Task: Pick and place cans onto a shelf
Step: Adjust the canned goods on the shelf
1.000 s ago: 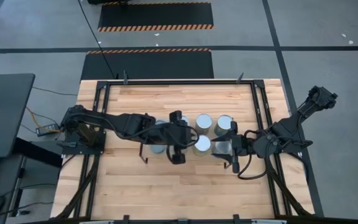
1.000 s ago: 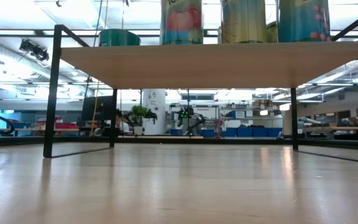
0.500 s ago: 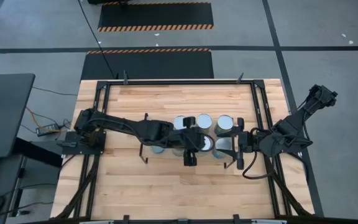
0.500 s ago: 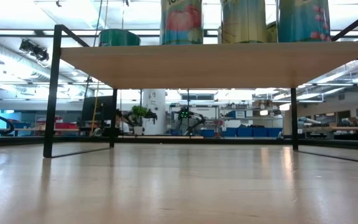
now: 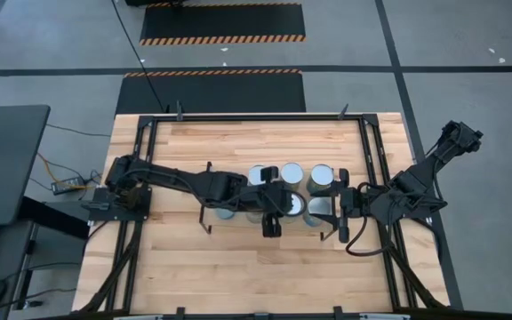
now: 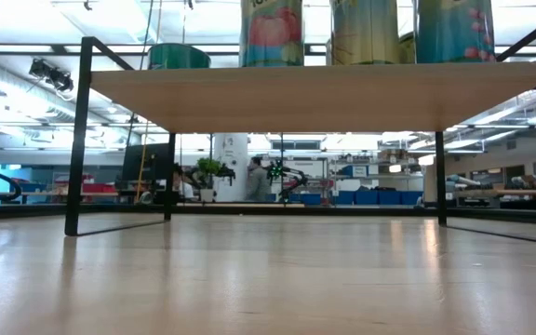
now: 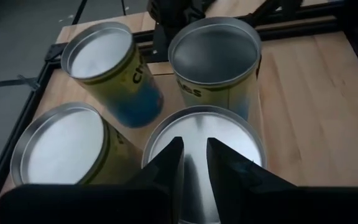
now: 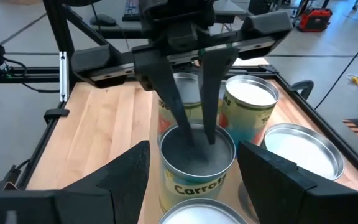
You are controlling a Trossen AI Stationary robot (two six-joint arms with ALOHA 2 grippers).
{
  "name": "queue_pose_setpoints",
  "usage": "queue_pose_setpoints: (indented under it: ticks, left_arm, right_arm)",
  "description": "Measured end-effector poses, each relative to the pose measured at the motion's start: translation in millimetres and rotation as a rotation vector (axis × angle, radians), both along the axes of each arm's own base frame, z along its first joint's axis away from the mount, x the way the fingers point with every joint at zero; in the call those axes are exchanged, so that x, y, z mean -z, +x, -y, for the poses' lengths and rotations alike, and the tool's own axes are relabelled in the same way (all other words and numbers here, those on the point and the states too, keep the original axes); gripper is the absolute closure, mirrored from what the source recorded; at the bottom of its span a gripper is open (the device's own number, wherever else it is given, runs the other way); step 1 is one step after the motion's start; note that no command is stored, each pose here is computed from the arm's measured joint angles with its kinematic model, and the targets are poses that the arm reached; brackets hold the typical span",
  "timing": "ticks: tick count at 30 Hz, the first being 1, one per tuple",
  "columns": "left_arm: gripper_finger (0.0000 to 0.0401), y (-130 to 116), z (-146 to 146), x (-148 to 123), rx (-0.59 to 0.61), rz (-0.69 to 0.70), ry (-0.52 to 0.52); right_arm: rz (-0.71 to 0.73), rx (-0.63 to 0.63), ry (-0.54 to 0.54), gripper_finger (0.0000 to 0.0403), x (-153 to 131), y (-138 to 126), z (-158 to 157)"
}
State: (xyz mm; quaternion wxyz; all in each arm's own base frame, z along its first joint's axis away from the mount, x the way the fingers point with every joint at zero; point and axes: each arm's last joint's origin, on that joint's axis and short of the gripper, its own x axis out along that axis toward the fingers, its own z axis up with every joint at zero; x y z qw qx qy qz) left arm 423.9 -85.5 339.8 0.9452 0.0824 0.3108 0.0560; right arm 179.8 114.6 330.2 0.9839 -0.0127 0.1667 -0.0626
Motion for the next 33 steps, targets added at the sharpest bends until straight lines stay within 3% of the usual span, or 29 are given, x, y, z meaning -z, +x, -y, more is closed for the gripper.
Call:
queue_pose_setpoints:
  ticks: [16, 22, 33]
  left_arm:
    - [0.0323, -0.4, -3.1, 3.4, -0.048, -0.020, -0.047]
    - [0.0323, -0.7, 0.8, 3.1, -0.013, -0.023, -0.092]
    - [0.0323, -0.5, -0.2, 3.2, -0.004, -0.026, -0.083]
  right_arm:
    - [-0.016, -0.052, 0.070, 0.0154, 0.7, -0.1, -2.4]
    - [-0.018, -0.058, 0.072, 0.0154, 0.8, -0.2, -2.5]
    - [-0.019, -0.058, 0.072, 0.0154, 0.8, -0.2, -2.6]
